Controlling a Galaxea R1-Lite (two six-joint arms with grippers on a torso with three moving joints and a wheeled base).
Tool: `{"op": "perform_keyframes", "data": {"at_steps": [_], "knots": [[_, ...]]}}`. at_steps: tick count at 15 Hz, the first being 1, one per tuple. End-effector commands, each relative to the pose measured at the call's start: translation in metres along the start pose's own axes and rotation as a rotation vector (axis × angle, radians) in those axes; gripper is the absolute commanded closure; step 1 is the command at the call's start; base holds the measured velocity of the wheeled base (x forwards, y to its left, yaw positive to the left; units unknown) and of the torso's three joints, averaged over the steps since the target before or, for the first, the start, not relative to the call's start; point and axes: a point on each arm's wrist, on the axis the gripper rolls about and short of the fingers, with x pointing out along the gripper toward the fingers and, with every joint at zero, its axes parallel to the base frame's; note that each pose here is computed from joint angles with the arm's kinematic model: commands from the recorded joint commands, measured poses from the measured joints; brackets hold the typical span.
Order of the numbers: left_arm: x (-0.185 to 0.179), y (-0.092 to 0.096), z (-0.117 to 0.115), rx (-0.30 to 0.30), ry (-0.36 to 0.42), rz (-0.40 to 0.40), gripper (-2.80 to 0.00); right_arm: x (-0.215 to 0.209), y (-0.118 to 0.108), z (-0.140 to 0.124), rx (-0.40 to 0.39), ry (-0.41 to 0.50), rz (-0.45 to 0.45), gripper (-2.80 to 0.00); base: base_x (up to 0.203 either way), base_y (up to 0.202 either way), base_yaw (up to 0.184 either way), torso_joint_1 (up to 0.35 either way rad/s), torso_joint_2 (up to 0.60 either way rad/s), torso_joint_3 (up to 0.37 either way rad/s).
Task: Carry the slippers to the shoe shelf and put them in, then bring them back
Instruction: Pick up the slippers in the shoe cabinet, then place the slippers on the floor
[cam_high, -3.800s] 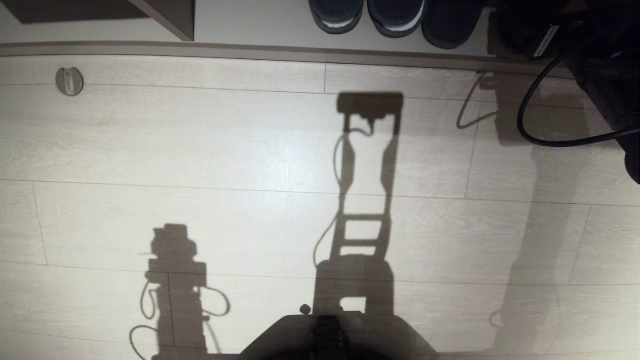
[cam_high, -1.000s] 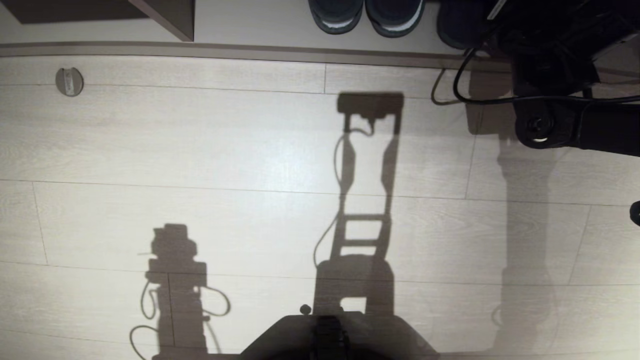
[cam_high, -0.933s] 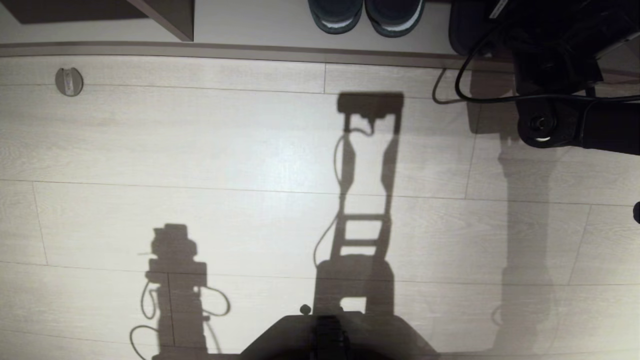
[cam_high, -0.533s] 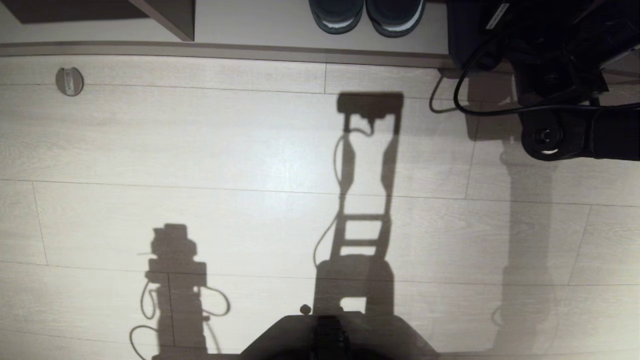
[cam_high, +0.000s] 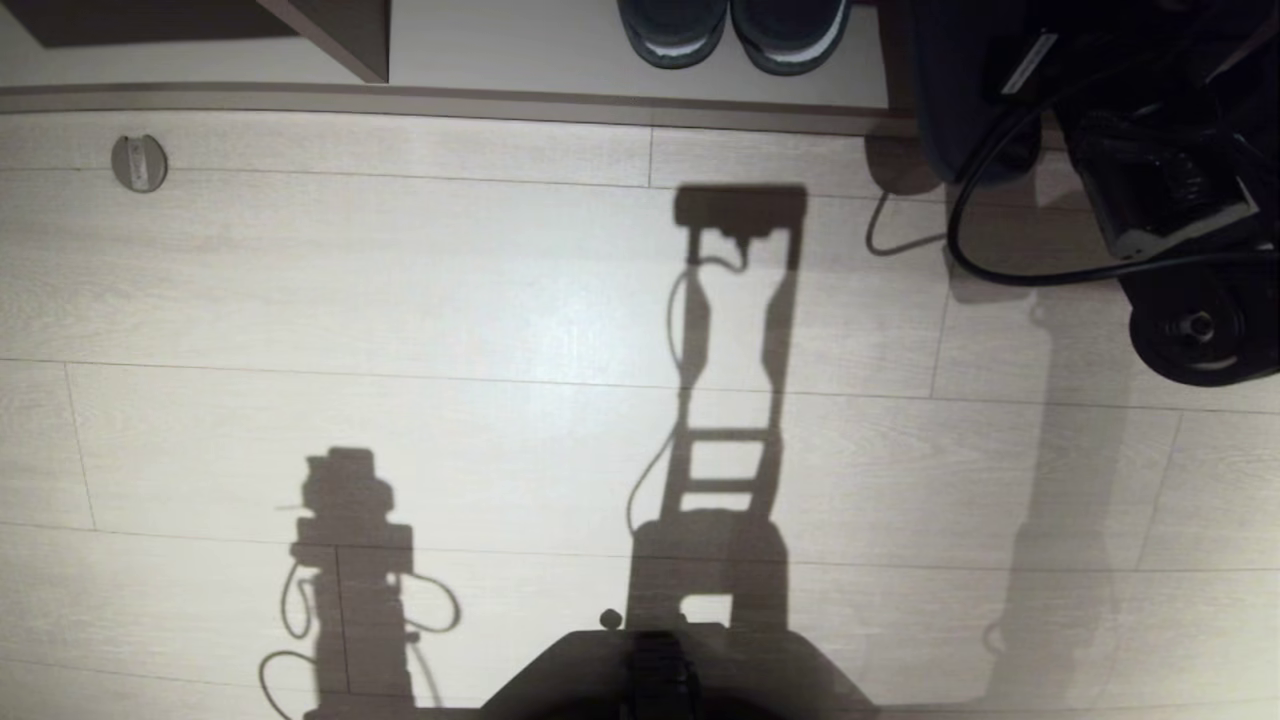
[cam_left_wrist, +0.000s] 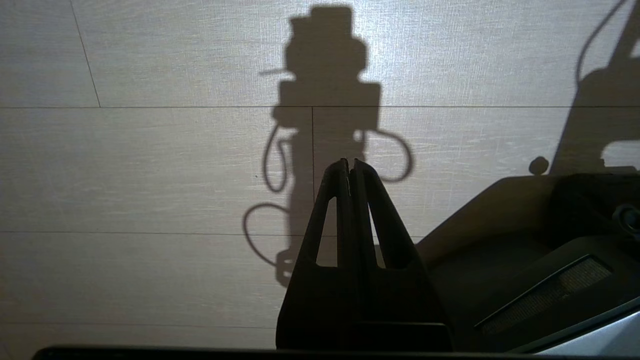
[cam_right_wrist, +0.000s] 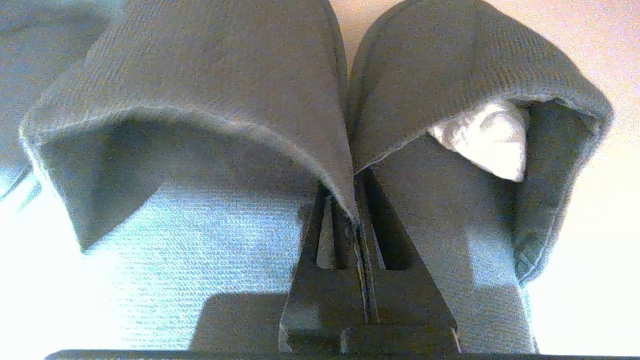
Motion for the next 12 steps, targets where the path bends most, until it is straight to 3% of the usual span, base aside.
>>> {"op": "perform_keyframes", "data": {"at_steps": [1,12], "knots": [[0.0,0.0,0.0,0.0,0.002,0.0,0.0,-0.021,-0.009,0.027,0.005,-0.008,0.001,0.0,0.0,0.0,0.0,0.0,0.0,0.0],[0.0,0.0,0.0,0.0,0.004,0.0,0.0,-0.15,-0.032,0.074,0.022,0.136,0.117,0.0,0.0,0.0,0.0,0.0,0.0,0.0]]}}
